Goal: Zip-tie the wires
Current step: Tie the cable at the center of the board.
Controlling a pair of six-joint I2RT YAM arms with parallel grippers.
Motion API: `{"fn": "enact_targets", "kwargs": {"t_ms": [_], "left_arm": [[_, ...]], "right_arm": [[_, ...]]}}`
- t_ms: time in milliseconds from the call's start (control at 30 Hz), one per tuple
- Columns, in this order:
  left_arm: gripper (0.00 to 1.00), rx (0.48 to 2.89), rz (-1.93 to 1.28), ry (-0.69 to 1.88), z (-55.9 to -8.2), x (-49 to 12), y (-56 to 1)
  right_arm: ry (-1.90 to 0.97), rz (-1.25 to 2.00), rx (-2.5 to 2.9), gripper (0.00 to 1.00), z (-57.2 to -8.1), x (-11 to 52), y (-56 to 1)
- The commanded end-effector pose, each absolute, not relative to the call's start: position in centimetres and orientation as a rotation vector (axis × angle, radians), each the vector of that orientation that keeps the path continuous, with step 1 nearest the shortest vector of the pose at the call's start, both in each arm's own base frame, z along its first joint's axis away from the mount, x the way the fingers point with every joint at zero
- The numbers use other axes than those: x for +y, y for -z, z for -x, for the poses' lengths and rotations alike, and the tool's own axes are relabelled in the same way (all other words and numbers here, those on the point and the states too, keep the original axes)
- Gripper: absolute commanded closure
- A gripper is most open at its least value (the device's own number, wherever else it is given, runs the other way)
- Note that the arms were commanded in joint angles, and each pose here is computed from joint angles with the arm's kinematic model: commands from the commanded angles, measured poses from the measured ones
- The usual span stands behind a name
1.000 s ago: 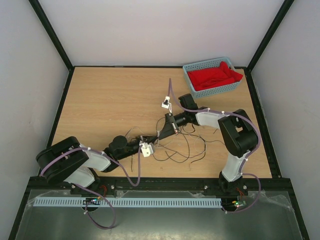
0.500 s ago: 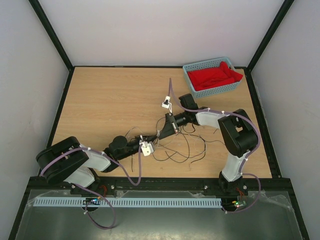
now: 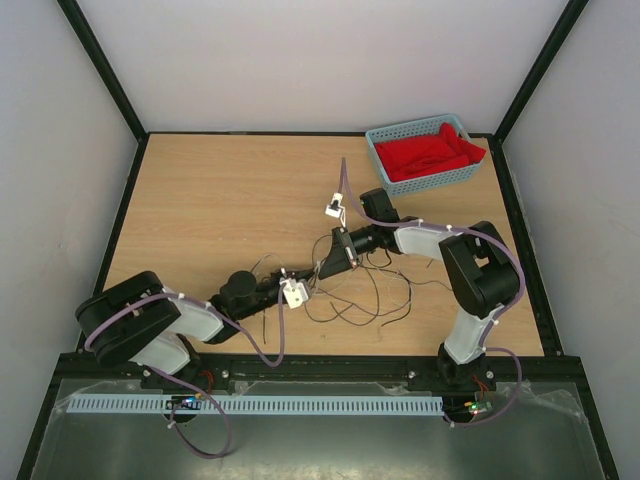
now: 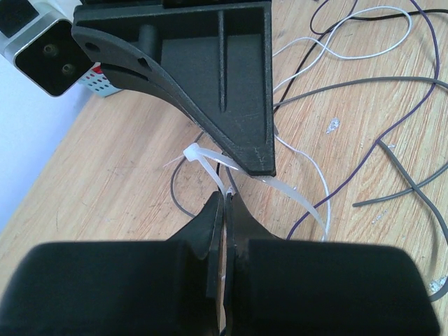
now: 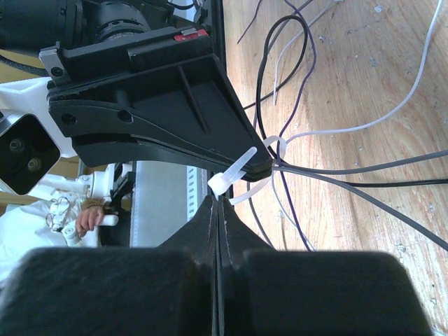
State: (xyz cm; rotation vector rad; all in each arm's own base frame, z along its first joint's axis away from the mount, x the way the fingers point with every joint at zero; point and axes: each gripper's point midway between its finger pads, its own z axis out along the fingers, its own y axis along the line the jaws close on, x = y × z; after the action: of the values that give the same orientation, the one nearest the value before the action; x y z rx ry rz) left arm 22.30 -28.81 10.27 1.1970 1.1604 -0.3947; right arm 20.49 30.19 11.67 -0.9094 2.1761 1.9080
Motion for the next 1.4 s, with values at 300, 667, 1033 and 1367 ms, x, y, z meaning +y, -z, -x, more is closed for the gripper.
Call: {"fn": "enact_targets", "kwargs": {"t_ms": [300, 667, 1033, 1367], "left_arm": [[1.00, 1.160, -1.139, 0.425, -22.7, -29.7, -11.4], [1.00, 1.222, -1.088, 0.446, -23.3, -29.0, -11.0], [1.00, 1.252, -1.060, 0.470, -23.7, -28.6, -10.9], [1.00, 1.253, -1.052, 0.474, -23.8, -28.6, -11.0]], "right_arm": [[-1.875, 0.962, 2.109, 0.87, -20.6, 29.9, -12.5], [-1.825, 0.953, 2.133, 0.64, -20.8, 29.8, -12.2], [-1.707, 0.952, 2.120, 0.52, -22.0, 29.9, -13.2], [-1.628, 0.915, 2.104, 0.51, -23.1, 30.1, -14.2]]}}
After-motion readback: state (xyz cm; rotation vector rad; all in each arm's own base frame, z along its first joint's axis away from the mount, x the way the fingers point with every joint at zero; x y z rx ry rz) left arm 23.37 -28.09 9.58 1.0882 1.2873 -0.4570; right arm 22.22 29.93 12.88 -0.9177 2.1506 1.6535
